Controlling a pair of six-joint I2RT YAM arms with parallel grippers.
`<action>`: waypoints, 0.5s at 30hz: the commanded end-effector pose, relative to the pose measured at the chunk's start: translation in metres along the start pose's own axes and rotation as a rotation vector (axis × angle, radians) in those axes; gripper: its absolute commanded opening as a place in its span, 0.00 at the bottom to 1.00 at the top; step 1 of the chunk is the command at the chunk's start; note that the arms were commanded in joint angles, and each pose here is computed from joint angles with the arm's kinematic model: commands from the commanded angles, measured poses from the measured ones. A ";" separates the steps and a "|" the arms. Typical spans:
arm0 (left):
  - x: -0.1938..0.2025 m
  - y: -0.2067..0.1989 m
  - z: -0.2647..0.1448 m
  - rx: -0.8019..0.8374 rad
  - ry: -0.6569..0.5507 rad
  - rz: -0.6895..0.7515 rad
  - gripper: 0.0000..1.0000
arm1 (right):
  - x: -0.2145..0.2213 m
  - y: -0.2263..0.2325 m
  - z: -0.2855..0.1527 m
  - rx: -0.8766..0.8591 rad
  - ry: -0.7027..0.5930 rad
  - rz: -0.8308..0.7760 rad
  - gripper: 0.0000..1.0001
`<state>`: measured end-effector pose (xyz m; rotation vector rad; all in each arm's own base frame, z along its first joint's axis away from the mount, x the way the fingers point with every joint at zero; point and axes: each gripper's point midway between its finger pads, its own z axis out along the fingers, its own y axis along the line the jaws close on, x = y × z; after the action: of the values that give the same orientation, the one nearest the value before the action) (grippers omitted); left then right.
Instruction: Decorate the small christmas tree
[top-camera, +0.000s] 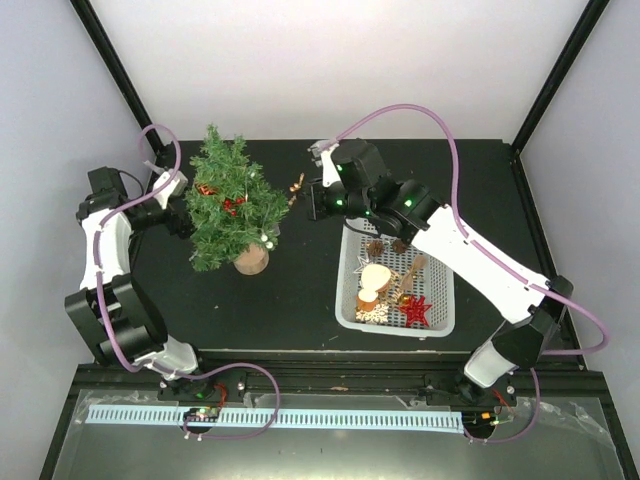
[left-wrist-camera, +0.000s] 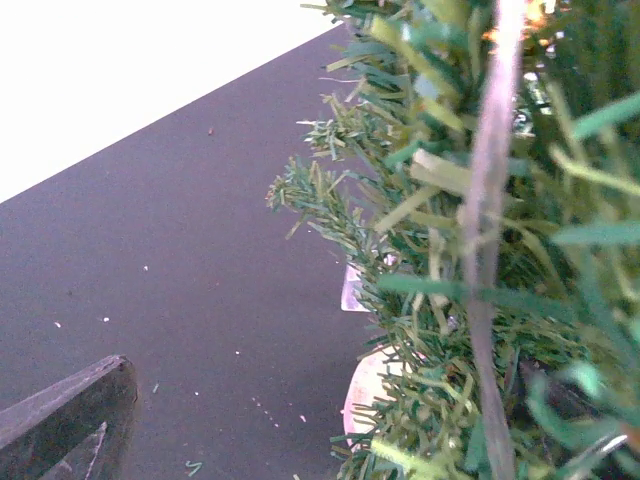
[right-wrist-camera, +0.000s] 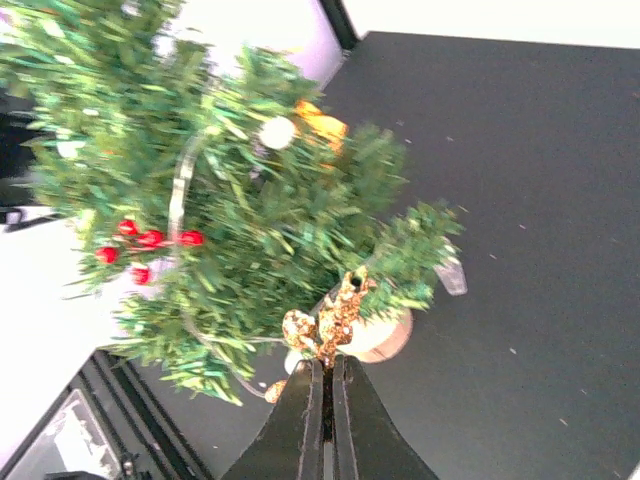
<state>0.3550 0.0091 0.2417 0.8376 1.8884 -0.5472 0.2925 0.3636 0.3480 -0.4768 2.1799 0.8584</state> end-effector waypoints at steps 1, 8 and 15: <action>-0.014 0.022 0.005 -0.033 -0.014 0.028 0.99 | -0.022 0.041 -0.005 -0.111 -0.060 -0.074 0.02; -0.016 0.017 0.003 -0.009 0.004 0.038 0.99 | -0.043 0.060 0.003 -0.156 -0.095 -0.091 0.02; -0.019 -0.007 -0.007 0.011 0.026 0.091 0.99 | -0.055 0.079 0.012 -0.237 -0.112 -0.089 0.02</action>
<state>0.3659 0.0112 0.2385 0.8634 1.9152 -0.5416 0.2942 0.4199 0.4026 -0.5825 2.0100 1.0016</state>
